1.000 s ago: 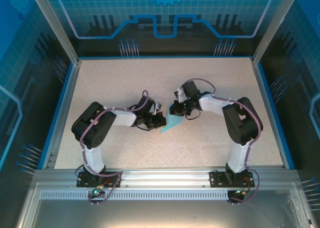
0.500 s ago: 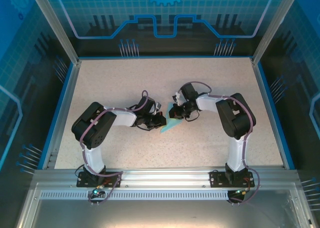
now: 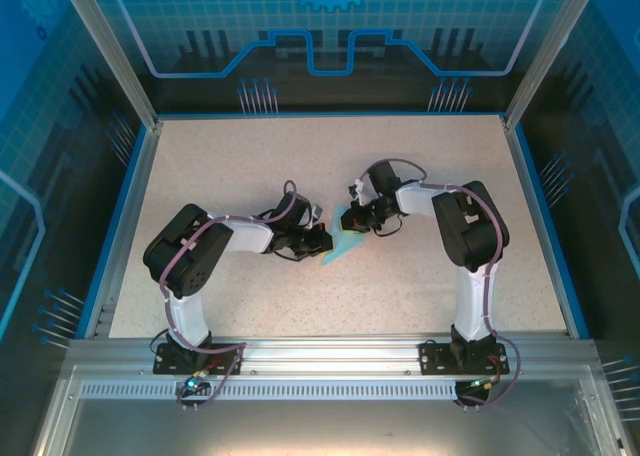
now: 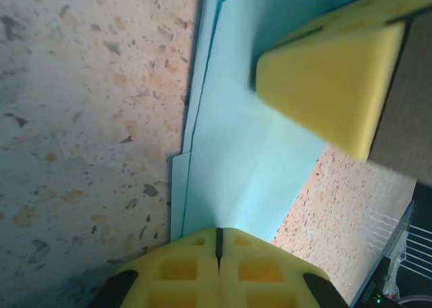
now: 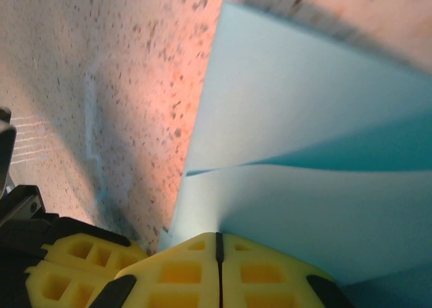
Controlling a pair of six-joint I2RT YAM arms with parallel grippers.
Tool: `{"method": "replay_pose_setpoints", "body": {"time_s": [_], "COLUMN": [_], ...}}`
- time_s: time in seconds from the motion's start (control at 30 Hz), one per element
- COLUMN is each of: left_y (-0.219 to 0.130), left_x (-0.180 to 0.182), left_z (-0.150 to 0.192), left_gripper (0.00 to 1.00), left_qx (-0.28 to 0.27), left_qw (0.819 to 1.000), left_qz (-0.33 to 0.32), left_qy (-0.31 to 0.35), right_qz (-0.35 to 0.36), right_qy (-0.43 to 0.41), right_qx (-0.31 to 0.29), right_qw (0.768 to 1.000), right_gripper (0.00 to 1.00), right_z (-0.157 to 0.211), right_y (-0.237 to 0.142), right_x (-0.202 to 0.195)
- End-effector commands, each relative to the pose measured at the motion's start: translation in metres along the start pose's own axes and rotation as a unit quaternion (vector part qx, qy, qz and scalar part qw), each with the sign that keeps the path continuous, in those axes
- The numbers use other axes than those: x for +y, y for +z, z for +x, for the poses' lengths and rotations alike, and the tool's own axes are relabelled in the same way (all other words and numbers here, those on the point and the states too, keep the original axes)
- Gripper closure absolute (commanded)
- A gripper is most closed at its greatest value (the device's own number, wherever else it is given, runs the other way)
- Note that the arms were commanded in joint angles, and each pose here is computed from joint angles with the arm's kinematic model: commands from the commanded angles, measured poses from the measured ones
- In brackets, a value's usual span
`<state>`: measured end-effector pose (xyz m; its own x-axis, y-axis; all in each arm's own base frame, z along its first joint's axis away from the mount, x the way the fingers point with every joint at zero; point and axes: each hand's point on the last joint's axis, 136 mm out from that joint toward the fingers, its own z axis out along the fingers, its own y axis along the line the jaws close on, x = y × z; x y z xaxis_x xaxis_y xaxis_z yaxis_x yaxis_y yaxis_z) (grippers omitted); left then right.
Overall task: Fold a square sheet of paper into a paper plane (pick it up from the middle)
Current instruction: Fourth fold the wing at the center of the table.
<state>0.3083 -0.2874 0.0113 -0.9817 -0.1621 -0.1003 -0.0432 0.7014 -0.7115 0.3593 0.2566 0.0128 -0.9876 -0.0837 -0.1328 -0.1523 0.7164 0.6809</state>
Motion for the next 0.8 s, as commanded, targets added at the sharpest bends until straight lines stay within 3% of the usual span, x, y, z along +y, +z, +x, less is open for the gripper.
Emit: {"method": "replay_pose_setpoints", "body": {"time_s": [0.0,0.3,0.5,0.63,0.77], "left_y": [0.002,0.000,0.001,0.001,0.001], "left_x": [0.081,0.078,0.073,0.069,0.062], "left_z": [0.051,0.050,0.046,0.041,0.036], "left_gripper": [1.00,1.00,1.00,1.00,1.00], "left_qx": [0.062,0.062,0.058,0.052,0.045], "left_qw": [0.987,0.988,0.989,0.990,0.991], "left_qz": [-0.138,-0.135,-0.131,-0.125,-0.118], "left_qy": [-0.048,-0.044,-0.040,-0.038,-0.035], "right_qz": [0.032,0.032,0.024,0.028,0.026], "right_qy": [-0.001,0.045,0.041,0.011,-0.006], "right_qx": [-0.046,-0.082,-0.116,-0.134,-0.121], "right_qw": [0.998,0.995,0.992,0.991,0.992], "right_gripper": [0.94,0.94,0.93,0.93,0.92], "right_z": [-0.033,-0.071,-0.096,-0.088,-0.058], "right_y": [-0.012,-0.029,-0.055,-0.075,-0.070], "right_x": [-0.030,-0.060,-0.044,-0.014,0.009]}}
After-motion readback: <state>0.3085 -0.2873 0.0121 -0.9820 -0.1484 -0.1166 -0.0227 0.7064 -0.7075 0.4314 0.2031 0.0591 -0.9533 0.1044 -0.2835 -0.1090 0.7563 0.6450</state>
